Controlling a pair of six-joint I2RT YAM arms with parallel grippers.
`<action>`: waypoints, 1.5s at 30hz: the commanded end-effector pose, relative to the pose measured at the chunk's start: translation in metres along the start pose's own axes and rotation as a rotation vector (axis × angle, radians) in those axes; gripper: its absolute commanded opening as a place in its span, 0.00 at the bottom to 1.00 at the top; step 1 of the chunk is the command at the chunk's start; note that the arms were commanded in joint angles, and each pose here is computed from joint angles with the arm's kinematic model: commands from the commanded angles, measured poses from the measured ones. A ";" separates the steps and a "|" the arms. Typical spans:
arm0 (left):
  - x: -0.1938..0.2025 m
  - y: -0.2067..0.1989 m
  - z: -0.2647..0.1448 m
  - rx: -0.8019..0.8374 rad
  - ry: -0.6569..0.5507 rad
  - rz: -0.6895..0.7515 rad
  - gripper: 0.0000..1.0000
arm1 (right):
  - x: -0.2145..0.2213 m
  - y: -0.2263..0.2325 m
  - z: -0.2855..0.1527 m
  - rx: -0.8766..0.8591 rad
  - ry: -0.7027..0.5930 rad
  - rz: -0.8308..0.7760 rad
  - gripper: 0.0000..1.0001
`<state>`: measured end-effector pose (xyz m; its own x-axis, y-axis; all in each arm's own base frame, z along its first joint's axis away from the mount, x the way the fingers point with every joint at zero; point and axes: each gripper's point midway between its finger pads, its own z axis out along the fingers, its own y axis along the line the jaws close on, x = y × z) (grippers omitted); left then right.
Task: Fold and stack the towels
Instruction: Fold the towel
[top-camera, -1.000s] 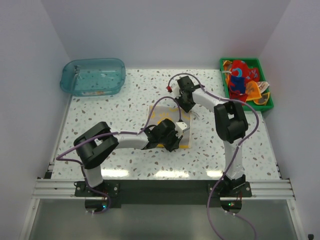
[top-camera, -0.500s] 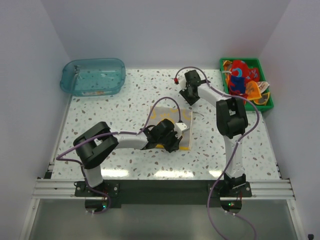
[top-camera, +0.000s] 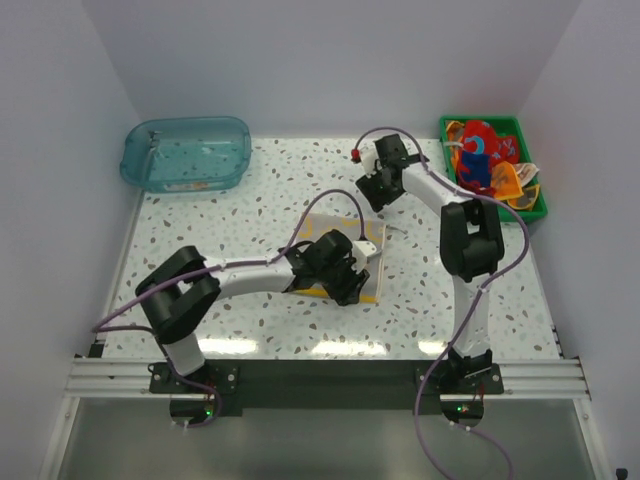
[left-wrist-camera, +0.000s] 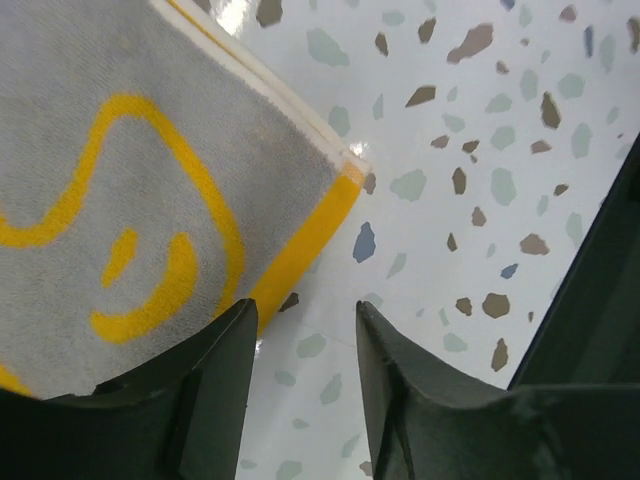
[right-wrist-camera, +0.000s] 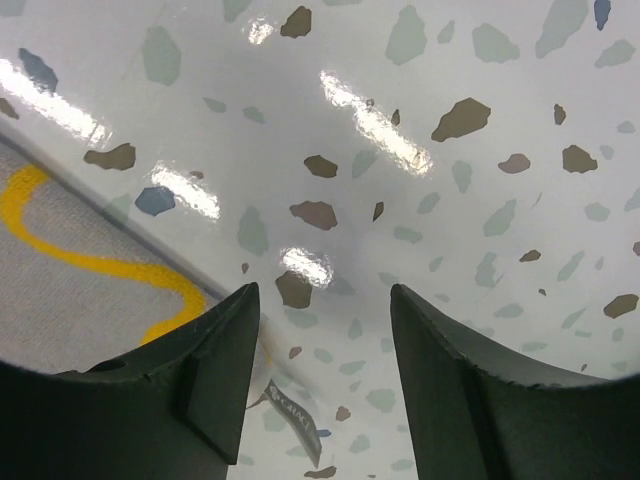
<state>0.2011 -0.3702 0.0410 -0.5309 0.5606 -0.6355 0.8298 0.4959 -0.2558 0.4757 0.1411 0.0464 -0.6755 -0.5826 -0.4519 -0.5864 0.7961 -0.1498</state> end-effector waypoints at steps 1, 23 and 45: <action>-0.056 0.002 -0.044 -0.031 -0.127 -0.002 0.50 | -0.005 0.000 -0.033 -0.062 -0.037 0.024 0.58; -0.109 0.258 -0.108 -0.363 -0.040 0.186 0.56 | 0.031 0.032 -0.029 -0.273 0.119 -0.077 0.52; -0.086 0.272 -0.056 -0.145 0.055 0.224 0.59 | 0.054 0.041 -0.004 -0.329 0.214 -0.149 0.03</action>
<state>0.4583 -0.2406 0.0571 -0.3850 0.7037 -0.5972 0.8752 0.4837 0.0059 0.4139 0.1398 0.0186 -0.6617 -0.7059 -0.2527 -0.7430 0.6626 0.0945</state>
